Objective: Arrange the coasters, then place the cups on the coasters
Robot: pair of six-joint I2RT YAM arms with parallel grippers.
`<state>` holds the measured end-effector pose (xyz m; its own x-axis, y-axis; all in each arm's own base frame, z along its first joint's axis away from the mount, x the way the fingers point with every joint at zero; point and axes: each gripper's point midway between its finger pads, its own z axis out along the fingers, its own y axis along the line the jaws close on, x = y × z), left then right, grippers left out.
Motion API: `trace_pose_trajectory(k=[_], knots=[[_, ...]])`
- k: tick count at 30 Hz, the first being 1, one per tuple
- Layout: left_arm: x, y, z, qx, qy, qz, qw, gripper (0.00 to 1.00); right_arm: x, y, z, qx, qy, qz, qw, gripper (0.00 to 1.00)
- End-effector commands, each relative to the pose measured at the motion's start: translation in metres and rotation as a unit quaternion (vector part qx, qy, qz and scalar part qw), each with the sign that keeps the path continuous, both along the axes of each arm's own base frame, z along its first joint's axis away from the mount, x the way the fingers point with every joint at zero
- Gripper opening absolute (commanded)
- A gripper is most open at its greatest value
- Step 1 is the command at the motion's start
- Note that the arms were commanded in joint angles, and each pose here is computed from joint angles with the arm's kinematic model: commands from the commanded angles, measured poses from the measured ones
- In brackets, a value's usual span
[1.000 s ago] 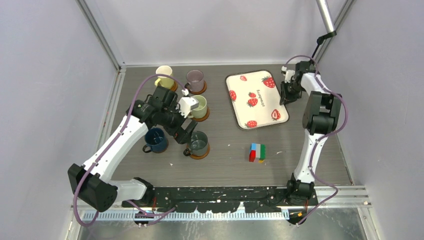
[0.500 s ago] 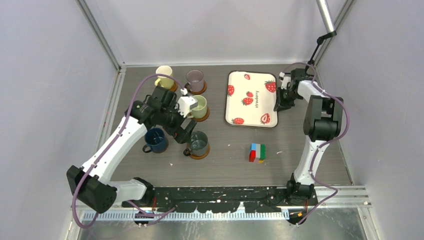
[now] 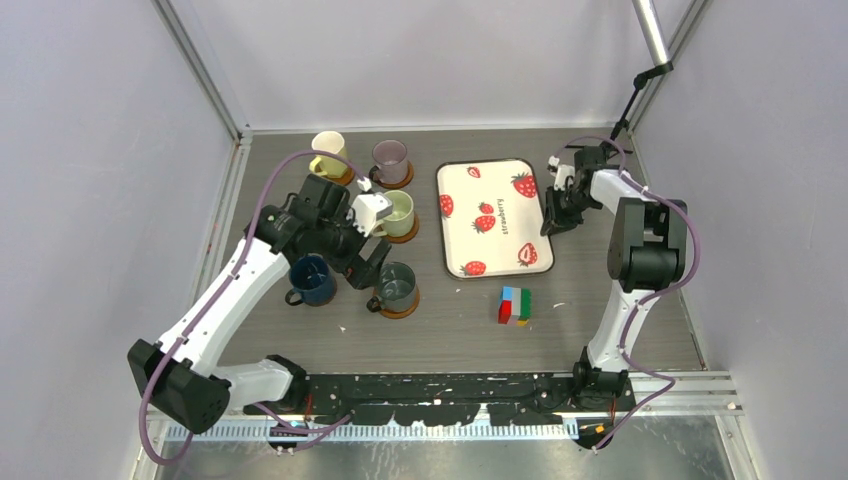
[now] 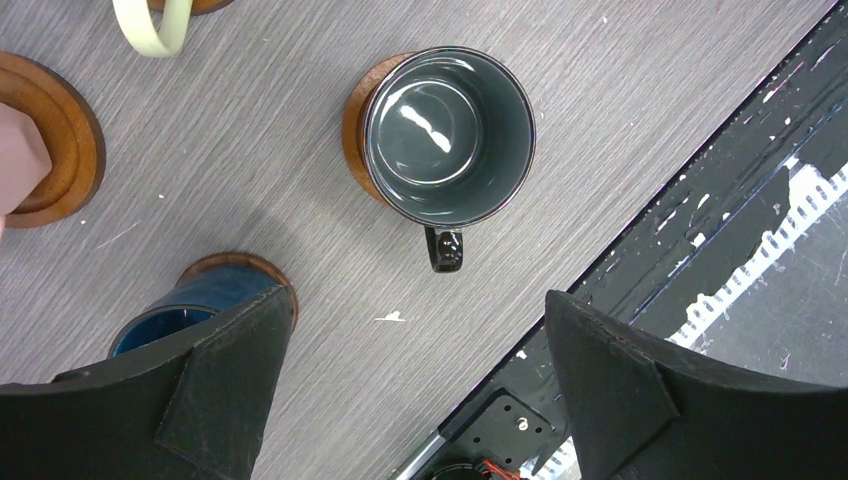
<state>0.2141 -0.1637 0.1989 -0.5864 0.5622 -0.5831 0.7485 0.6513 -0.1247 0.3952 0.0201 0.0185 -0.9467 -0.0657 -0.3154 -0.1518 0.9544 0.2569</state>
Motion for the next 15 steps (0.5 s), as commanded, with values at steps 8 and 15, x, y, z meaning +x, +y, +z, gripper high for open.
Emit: trace_pose_trajectory(k=[8, 15], knots=[[0.000, 0.003, 0.005, -0.008, -0.012, 0.010, 1.000, 1.00, -0.056, 0.007, -0.030, -0.013, 0.098, 0.003, 0.995, 0.03], [0.000, 0.003, 0.002, -0.005, -0.010, 0.012, 1.000, 1.00, -0.064, 0.015, -0.028, 0.008, 0.116, -0.017, 0.993, 0.23]])
